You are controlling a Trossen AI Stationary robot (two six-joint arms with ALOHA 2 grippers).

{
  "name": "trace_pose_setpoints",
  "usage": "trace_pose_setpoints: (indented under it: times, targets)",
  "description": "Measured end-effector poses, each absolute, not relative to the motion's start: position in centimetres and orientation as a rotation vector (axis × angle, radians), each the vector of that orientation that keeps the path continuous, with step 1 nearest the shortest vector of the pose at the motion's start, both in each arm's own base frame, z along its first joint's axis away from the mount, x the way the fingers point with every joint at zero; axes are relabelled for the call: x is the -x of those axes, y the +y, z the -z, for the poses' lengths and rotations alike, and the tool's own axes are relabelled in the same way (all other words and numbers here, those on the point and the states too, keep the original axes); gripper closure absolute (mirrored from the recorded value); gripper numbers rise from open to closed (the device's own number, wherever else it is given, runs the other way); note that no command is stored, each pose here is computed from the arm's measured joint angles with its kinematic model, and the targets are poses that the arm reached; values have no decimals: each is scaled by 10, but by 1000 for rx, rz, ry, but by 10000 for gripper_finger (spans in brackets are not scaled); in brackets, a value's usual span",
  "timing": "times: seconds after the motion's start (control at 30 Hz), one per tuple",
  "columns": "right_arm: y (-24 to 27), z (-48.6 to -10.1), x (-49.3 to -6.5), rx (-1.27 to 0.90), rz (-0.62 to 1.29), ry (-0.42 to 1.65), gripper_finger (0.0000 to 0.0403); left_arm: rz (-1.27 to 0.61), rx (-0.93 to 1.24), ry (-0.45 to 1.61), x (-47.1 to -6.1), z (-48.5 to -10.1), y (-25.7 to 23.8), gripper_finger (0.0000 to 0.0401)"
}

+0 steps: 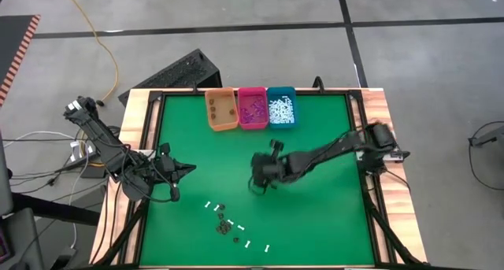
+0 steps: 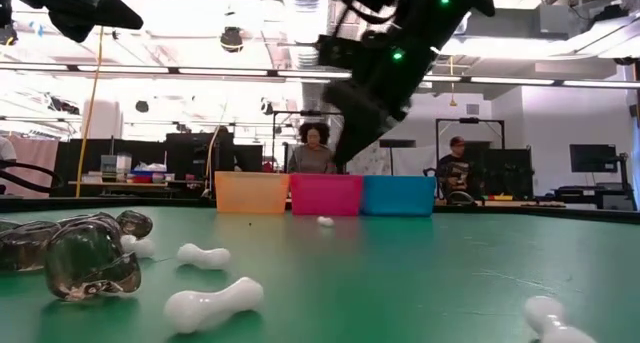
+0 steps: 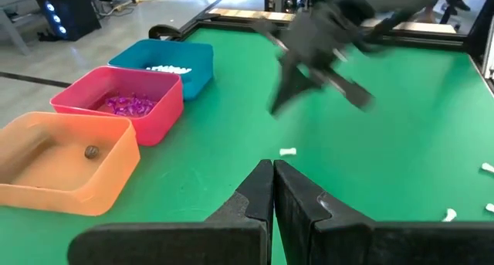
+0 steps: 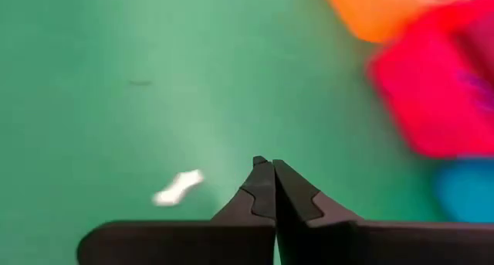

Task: Sort Halloween decoration
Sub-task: Put the white bone toy into the blue bin

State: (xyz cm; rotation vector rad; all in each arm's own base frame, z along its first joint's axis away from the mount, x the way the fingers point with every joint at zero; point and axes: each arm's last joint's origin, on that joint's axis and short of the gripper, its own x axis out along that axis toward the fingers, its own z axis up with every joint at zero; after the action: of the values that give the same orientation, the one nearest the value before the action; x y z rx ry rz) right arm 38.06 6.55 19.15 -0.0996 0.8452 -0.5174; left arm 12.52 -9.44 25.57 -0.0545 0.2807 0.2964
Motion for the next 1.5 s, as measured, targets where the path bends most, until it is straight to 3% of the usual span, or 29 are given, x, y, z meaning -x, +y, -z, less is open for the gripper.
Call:
trace_pose_setpoints:
  times: [0.13,0.23,0.53,0.7,0.9,1.17,1.5]
  targets:
    - [35,-209,-357,12,547,808,384,-296,53,282,-125,-256,-94,401]
    - [27,-207,-349,-129,520,740,355,-297,51,283,-125,-256,-94,401]
    - [51,-152,-336,-264,557,611,238,-281,48,300,-125,-254,-94,401]
    - [58,-117,-331,-268,641,662,218,-282,49,301,-125,-254,-94,401]
    - [62,-86,-330,-352,720,655,244,-284,60,299,-125,-254,-94,401]
    - [65,-82,-328,-367,742,652,386,-286,69,297,-125,-254,-94,401]
    - [69,-89,-330,-346,728,626,387,-287,71,297,-125,-254,-94,401]
